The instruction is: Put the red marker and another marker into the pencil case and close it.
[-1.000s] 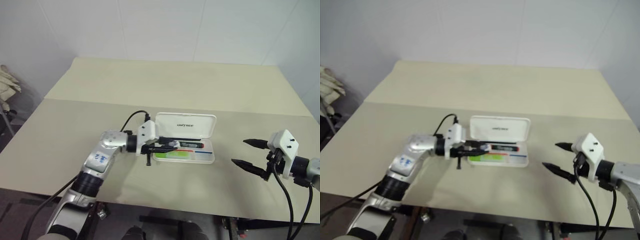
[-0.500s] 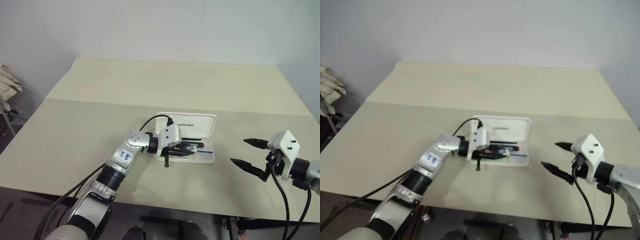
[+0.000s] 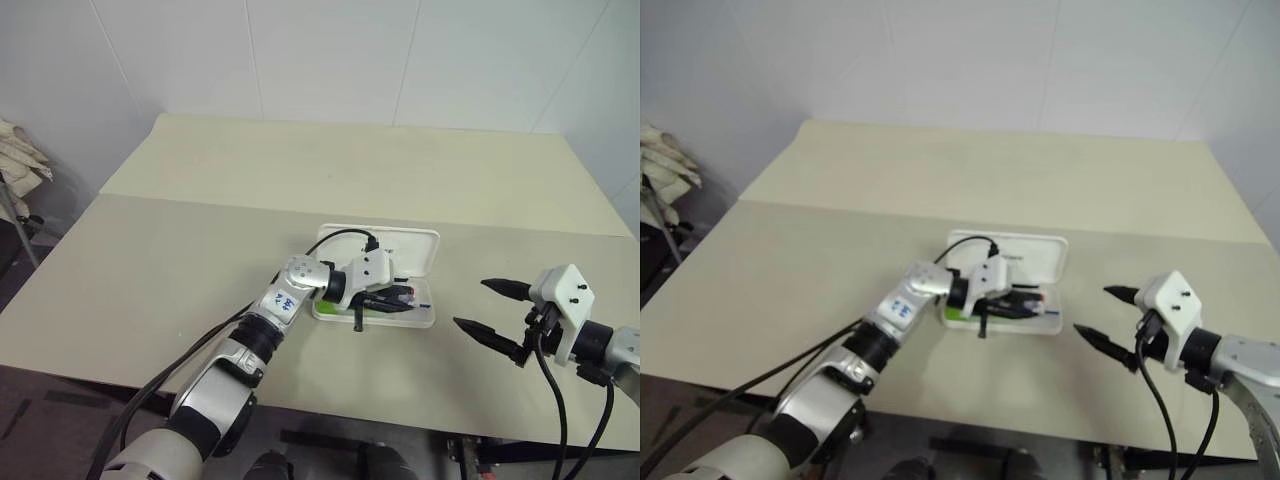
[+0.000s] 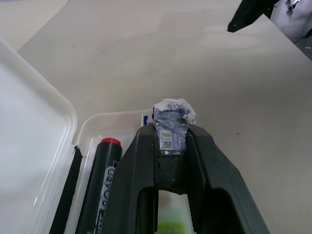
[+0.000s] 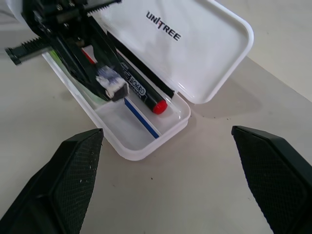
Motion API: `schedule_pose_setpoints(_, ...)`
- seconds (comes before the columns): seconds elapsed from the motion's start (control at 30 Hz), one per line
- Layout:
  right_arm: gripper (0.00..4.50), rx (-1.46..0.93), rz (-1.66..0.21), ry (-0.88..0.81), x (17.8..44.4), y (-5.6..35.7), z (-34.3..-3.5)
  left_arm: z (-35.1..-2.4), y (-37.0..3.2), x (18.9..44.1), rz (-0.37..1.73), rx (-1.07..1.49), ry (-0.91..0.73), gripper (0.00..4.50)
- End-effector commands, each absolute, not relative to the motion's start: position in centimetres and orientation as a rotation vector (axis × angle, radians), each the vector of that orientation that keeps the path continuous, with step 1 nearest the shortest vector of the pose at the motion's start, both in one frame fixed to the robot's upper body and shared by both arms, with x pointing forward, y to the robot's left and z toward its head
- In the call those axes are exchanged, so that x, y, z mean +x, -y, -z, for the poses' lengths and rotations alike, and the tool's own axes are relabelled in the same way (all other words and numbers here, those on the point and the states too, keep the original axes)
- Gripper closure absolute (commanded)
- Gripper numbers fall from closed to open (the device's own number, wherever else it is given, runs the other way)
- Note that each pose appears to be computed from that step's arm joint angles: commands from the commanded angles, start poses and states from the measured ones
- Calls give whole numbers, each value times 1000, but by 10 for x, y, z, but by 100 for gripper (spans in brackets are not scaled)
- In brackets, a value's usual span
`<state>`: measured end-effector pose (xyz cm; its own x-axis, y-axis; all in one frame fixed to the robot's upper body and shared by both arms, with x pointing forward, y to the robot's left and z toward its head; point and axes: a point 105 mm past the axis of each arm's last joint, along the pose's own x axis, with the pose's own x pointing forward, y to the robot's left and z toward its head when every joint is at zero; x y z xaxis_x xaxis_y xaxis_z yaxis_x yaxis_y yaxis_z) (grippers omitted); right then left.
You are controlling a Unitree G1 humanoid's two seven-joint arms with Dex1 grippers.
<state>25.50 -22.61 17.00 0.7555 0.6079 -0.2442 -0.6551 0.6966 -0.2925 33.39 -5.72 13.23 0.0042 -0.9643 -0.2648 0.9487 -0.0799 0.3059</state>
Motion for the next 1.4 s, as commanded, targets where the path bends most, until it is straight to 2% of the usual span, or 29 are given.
schedule_pose_setpoints(0.03, 0, -391, -672, -74, 251, 227, -184, -145, 71, 335, 1595, 485, 100, 412)
schedule_pose_setpoints(0.37, 0, -389, -656, -63, 249, 226, -186, -139, 78, 337, 1598, 486, 84, 412)
schedule_pose_setpoints(0.43, 0, -389, -653, -61, 249, 226, -187, -138, 77, 339, 1592, 481, 67, 342)
schedule_pose_setpoints(0.53, 0, -389, -651, -57, 250, 226, -187, -139, 77, 341, 1585, 484, 73, 261)
schedule_pose_setpoints(0.8, 0, -389, -663, -48, 257, 224, -188, -153, 78, 332, 1651, 423, 106, 2)
schedule_pose_setpoints(1.17, 0, -385, -695, -41, 266, 222, -187, -177, 34, 322, 1642, 307, 138, 2)
schedule_pose_setpoints(1.4, 0, -372, -803, 19, 270, 208, -200, -178, -58, 317, 1492, 275, 69, 2)
